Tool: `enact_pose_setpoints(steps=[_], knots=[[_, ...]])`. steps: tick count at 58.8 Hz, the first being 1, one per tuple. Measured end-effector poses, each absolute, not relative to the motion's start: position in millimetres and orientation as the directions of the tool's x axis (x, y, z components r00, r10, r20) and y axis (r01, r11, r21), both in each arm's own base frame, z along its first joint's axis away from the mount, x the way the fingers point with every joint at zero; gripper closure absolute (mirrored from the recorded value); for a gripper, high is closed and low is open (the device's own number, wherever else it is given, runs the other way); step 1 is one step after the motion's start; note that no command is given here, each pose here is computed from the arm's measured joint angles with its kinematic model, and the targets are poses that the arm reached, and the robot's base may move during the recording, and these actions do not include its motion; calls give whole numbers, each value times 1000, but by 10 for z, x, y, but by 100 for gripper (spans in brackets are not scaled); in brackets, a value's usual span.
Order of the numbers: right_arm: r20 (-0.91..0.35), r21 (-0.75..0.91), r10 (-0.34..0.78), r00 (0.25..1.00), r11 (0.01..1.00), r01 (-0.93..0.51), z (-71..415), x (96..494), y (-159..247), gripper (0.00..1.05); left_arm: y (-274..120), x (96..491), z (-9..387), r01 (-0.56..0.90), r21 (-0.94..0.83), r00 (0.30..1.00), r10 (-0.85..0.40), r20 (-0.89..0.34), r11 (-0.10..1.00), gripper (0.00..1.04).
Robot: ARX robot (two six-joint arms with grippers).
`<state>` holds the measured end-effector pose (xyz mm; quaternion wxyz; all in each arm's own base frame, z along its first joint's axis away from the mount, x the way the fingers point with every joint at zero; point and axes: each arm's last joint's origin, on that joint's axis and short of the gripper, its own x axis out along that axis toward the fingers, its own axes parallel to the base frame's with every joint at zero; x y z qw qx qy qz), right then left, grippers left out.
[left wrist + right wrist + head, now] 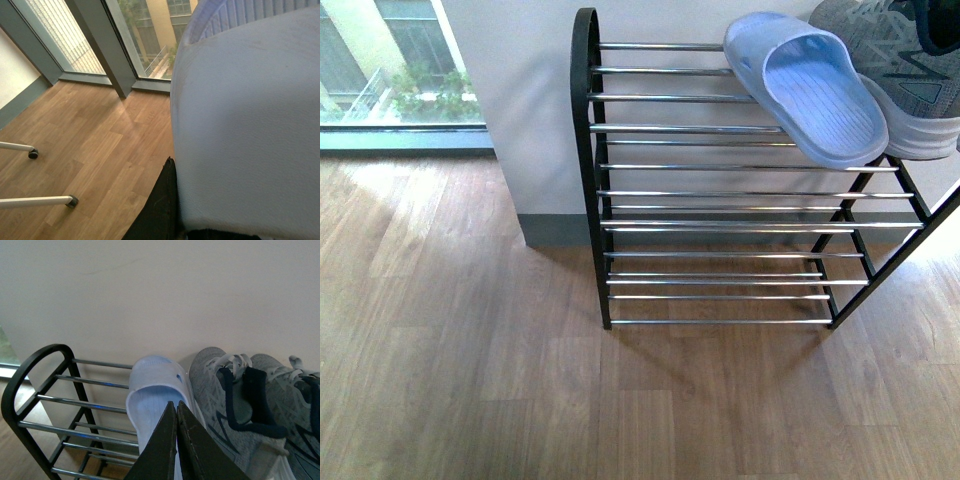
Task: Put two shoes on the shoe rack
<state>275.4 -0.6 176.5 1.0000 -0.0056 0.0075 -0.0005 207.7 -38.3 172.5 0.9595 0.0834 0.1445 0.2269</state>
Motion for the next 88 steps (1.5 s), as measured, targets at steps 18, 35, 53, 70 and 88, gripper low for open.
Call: enact_pose_setpoints(steps=[18, 35, 53, 70, 88], knots=[[4, -11, -1, 1000, 1000, 1, 1673, 2247, -4, 103, -383, 2077, 1725, -411, 226, 855, 459, -239, 883, 103], [-12, -11, -1, 1000, 1000, 1, 1619, 1892, -3, 103, -383, 2077, 1725, -411, 226, 855, 459, -239, 883, 103], [-17, -11, -1, 1000, 1000, 1, 1616, 1632, -3, 103, -383, 2077, 1725, -411, 225, 855, 460, -239, 883, 103], [-12, -11, -1, 1000, 1000, 1, 1633, 1465, -2, 103, -383, 2077, 1725, -411, 226, 855, 460, -239, 883, 103], [7, -11, -1, 1000, 1000, 1, 1696, 1343, -2, 103, -383, 2077, 1725, -411, 226, 855, 459, -239, 883, 103]])
